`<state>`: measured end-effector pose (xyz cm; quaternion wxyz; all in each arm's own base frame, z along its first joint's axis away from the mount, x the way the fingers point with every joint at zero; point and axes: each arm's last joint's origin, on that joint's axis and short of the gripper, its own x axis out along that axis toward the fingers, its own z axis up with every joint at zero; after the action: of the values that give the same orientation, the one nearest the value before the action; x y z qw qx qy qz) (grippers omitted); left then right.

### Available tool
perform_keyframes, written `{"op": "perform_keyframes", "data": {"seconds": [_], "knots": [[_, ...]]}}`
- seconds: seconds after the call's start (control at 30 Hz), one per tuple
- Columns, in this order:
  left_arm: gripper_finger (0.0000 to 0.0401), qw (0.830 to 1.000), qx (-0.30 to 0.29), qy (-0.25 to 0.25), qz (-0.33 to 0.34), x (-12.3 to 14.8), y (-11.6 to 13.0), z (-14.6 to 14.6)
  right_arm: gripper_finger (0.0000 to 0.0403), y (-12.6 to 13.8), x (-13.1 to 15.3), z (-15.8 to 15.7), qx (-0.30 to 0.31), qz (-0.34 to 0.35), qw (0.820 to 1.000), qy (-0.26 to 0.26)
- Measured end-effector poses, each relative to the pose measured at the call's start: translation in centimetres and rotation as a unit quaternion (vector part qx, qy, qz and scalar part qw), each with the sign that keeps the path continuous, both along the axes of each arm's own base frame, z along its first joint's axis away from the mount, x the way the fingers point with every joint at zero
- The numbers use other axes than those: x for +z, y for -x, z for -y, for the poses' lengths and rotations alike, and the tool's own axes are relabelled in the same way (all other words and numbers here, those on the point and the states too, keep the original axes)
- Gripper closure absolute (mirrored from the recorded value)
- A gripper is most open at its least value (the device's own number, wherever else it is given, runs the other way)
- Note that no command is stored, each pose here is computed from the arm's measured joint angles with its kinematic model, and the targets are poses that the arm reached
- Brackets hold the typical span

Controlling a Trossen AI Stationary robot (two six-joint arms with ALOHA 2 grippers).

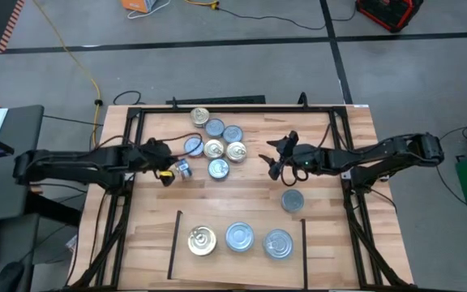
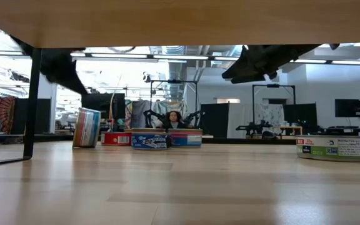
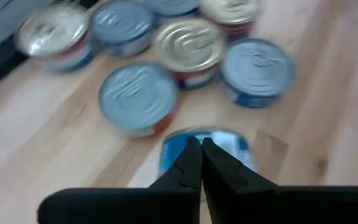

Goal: Stack canned seafood by type on shelf
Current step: Put the blue and pink tuna can on the top of the left stacked tuna cans on the shelf

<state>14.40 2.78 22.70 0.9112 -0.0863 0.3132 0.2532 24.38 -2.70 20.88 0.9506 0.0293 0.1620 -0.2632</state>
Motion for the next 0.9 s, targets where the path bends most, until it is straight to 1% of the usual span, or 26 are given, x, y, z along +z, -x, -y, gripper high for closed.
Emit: {"op": "perform_keyframes", "data": {"seconds": [0.13, 0.23, 0.3, 0.4, 0.43, 0.53, 0.63, 0.67, 0.73, 0.8, 0.9], "knots": [[0.0356, 0.998, -0.042, -0.018, -0.034, 2.7, -0.7, 0.3, 0.0101, 0.0, 0.0, 0.4, -0.003, -0.001, 1.0, -0.004], [0.0308, 0.991, -0.084, -0.05, -0.089, 4.0, -1.4, 0.3, 0.0101, 0.0, 0.0, 0.4, -0.002, -0.001, 1.0, -0.004], [0.0269, 0.982, -0.117, -0.075, -0.129, 4.7, -1.9, 0.3, 0.0101, 0.1, -0.1, 0.4, -0.001, -0.004, 1.0, -0.005], [0.0206, 0.959, -0.175, -0.114, -0.193, 4.8, -2.5, 0.2, 0.0101, 0.1, -0.2, 0.2, 0.004, -0.011, 1.0, -0.006], [0.0185, 0.947, -0.2, -0.134, -0.211, 4.7, -2.8, 0.2, 0.0101, 0.1, -0.2, 0.1, 0.006, -0.012, 1.0, -0.006], [0.0131, 0.903, -0.283, -0.184, -0.267, 3.9, -3.5, 0.2, 0.0101, 0.1, -0.3, 0.1, 0.016, -0.012, 1.0, -0.01], [0.0092, 0.869, -0.33, -0.206, -0.305, 3.0, -4.5, 0.1, 0.0101, 0.0, -0.3, 0.0, 0.026, -0.01, 0.999, -0.017], [0.0085, 0.861, -0.341, -0.206, -0.315, 2.6, -4.8, 0.1, 0.0101, 0.0, -0.3, -0.1, 0.028, -0.01, 0.999, -0.018], [0.0078, 0.851, -0.361, -0.194, -0.329, 1.9, -5.4, 0.1, 0.0101, 0.0, -0.3, -0.2, 0.031, -0.011, 0.999, -0.018], [0.0077, 0.842, -0.374, -0.18, -0.345, 1.2, -6.0, 0.0, 0.0101, 0.0, -0.3, -0.3, 0.033, -0.011, 0.999, -0.018], [0.008, 0.831, -0.384, -0.172, -0.363, 0.6, -7.1, -0.1, 0.0101, 0.0, -0.3, -0.5, 0.036, -0.01, 0.999, -0.018]]}}
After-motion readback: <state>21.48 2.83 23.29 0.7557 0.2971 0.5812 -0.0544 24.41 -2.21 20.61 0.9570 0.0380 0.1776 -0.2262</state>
